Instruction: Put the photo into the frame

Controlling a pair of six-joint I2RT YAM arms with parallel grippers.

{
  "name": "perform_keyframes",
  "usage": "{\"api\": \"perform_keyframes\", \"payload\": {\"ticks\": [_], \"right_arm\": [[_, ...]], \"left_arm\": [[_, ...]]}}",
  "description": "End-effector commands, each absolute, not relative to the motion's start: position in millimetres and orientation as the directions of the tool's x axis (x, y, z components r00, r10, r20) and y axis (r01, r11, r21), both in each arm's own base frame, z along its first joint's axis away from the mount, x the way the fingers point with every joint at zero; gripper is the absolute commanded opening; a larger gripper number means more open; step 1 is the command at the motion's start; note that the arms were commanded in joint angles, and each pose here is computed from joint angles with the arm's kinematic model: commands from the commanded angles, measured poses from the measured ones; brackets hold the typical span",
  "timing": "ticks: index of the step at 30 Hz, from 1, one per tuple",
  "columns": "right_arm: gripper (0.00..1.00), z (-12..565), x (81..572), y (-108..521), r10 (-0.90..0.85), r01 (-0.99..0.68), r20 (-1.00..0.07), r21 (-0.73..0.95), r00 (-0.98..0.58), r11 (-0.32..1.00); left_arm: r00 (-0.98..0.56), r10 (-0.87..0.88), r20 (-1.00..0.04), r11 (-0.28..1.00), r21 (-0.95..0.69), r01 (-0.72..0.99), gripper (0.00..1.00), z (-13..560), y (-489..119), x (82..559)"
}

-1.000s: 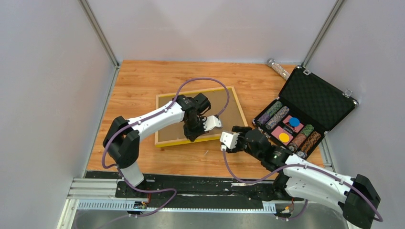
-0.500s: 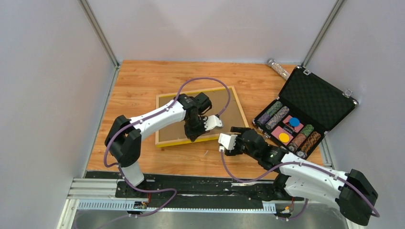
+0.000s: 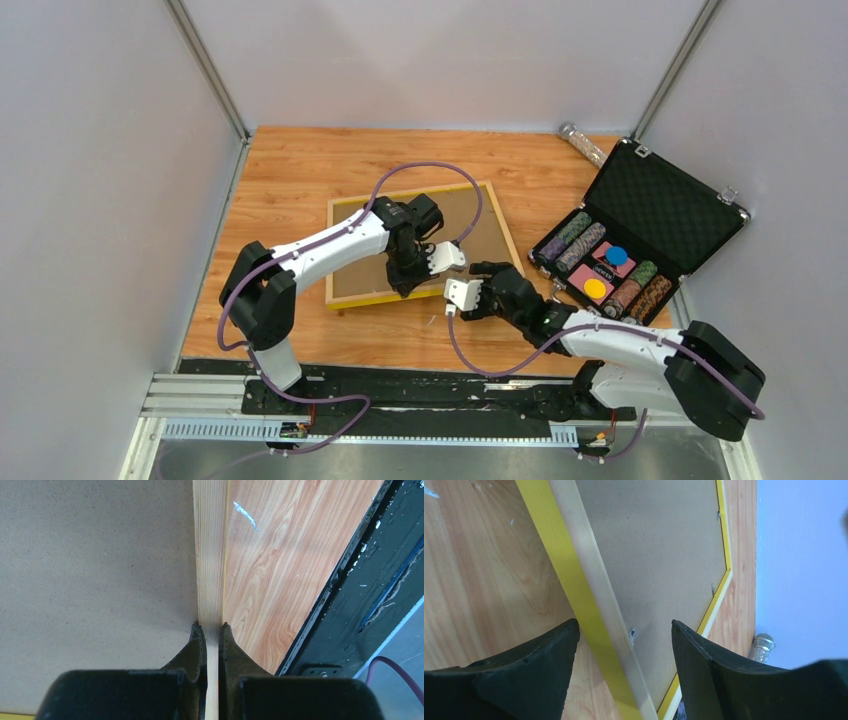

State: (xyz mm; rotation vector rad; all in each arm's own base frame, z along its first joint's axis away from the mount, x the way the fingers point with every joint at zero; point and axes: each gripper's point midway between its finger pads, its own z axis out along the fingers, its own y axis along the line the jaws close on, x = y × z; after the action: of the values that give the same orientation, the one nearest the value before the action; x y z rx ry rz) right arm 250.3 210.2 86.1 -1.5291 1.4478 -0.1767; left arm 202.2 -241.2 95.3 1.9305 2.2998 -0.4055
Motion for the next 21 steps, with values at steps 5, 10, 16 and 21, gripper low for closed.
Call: {"api": "perform_keyframes", "payload": {"ticks": [5, 10, 16, 21], "right_arm": [[0.64, 89.8, 268.2, 221.7, -0.815, -0.585, -0.453, -0.791, 0.361, 0.18], [0.43, 92.7, 270.3, 225.0, -0.809, -0.569, -0.452, -0.802, 0.377, 0.182], [0.1, 106.1, 265.3, 226.2, -0.794, -0.578, -0.47, -0.794, 0.385, 0.189], [0.0, 122.7, 261.1, 228.0, -0.78, -0.576, -0.479, -0.795, 0.402, 0.191]], "left_arm": [[-0.17, 0.93, -0.325, 0.107, -0.201, 0.974, 0.0, 114.9, -257.6, 189.7], [-0.171, 0.932, -0.321, 0.108, -0.204, 0.973, 0.0, 114.8, -257.1, 189.6], [-0.17, 0.931, -0.323, 0.119, -0.17, 0.978, 0.05, 115.8, -254.2, 193.9], [-0.172, 0.923, -0.343, 0.14, -0.117, 0.983, 0.55, 124.3, -252.8, 202.7]]}}
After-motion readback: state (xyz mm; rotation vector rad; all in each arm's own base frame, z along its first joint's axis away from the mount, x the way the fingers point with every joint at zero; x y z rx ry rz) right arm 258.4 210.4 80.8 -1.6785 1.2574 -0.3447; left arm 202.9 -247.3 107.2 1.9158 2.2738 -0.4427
